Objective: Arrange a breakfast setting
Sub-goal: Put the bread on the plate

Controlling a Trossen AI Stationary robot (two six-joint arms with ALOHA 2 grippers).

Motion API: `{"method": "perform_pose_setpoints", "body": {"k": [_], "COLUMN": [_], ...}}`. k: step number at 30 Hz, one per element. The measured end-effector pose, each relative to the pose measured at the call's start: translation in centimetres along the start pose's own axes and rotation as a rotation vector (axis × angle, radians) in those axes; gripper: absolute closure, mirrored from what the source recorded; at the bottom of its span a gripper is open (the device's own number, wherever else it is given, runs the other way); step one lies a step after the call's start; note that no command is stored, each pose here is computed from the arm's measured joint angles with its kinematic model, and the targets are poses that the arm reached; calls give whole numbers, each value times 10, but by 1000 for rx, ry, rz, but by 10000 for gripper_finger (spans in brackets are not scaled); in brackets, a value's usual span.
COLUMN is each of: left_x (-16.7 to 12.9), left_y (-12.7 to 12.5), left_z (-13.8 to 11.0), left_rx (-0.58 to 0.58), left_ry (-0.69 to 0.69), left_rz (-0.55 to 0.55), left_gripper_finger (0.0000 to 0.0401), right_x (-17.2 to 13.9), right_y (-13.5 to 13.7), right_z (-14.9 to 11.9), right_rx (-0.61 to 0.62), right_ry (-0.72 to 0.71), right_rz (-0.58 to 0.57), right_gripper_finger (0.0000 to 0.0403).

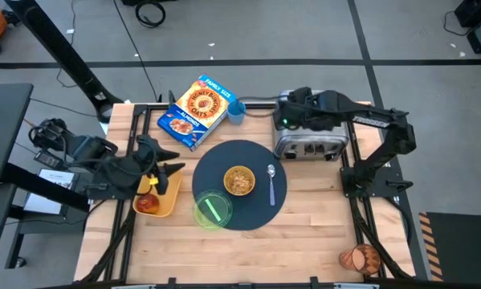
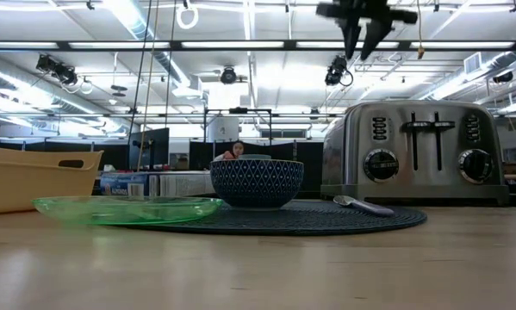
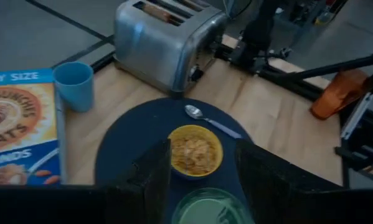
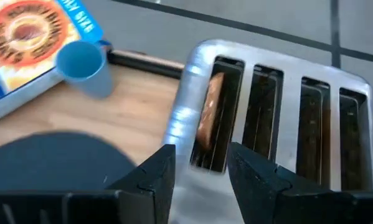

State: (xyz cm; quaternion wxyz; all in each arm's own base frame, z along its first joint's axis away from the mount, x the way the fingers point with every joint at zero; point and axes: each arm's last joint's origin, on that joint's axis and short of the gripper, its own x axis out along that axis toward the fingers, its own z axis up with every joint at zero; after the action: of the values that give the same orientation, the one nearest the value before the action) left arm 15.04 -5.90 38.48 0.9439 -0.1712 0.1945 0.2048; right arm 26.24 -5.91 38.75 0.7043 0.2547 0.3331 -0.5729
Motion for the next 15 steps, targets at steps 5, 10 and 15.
{"method": "perform_pose_setpoints", "body": {"k": [5, 10, 15], "left_x": [-5, -7, -8], "left_y": [10, 14, 16], "left_z": [3, 1, -1], "left_rx": [42, 65, 85], "left_ry": [-8, 9, 32], "left_rz": [17, 30, 38], "left_gripper_finger": [209, 209, 209], "right_x": [38, 69, 96], "right_y": [-3, -1, -4], "right_z": [8, 8, 3], "right_rx": [34, 61, 91], "right_ry": [4, 13, 22], "right_rz": [-55, -37, -60], "right_gripper_finger": [241, 242, 242]}}
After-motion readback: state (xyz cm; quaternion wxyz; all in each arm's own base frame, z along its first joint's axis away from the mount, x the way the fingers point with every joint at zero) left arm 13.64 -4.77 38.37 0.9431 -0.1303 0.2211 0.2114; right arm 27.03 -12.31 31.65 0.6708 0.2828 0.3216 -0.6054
